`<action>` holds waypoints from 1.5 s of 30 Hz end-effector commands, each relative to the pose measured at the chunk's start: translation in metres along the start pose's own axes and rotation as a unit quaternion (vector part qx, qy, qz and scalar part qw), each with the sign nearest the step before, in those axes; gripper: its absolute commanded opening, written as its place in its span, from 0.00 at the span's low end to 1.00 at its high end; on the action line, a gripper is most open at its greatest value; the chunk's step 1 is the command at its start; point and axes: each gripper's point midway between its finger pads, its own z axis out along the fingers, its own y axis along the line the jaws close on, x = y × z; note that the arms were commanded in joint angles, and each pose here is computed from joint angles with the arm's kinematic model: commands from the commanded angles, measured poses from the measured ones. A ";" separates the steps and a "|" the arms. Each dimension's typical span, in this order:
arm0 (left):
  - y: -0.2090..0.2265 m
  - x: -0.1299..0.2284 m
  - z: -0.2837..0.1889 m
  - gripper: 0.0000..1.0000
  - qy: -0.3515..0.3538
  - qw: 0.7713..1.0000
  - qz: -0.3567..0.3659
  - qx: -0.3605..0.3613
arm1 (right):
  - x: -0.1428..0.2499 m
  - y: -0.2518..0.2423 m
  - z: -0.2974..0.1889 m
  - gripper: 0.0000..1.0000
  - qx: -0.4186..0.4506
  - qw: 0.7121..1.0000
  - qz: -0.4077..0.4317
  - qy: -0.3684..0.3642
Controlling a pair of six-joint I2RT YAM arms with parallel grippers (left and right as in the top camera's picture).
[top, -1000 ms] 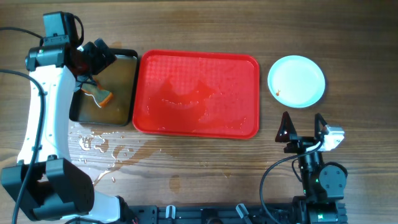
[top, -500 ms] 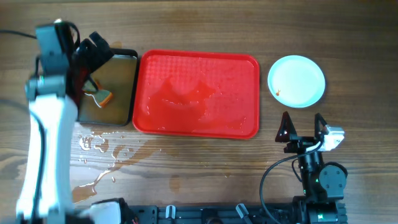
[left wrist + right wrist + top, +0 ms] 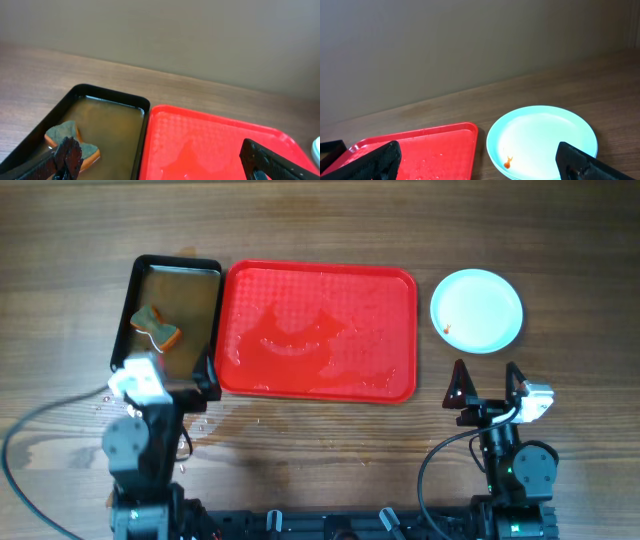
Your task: Clean dirty plates on tray and stack at the side
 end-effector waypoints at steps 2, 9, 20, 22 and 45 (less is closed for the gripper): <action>-0.003 0.025 -0.011 1.00 -0.024 0.999 0.044 0.021 | -0.001 0.002 0.000 1.00 -0.004 1.000 0.002 -0.003; 0.003 0.055 -0.013 1.00 -0.020 0.999 0.045 0.019 | -0.001 0.002 0.000 1.00 -0.004 1.000 0.002 -0.003; -0.006 0.045 -0.016 1.00 -0.045 0.997 0.051 0.032 | -0.001 0.002 0.000 1.00 -0.004 1.000 0.002 -0.003; -0.006 0.045 -0.016 1.00 -0.044 0.997 0.050 0.032 | -0.001 0.002 0.000 1.00 -0.004 1.000 0.002 -0.003; -0.006 0.045 -0.016 1.00 -0.044 0.997 0.050 0.032 | -0.001 0.002 0.000 1.00 -0.004 1.000 0.002 -0.003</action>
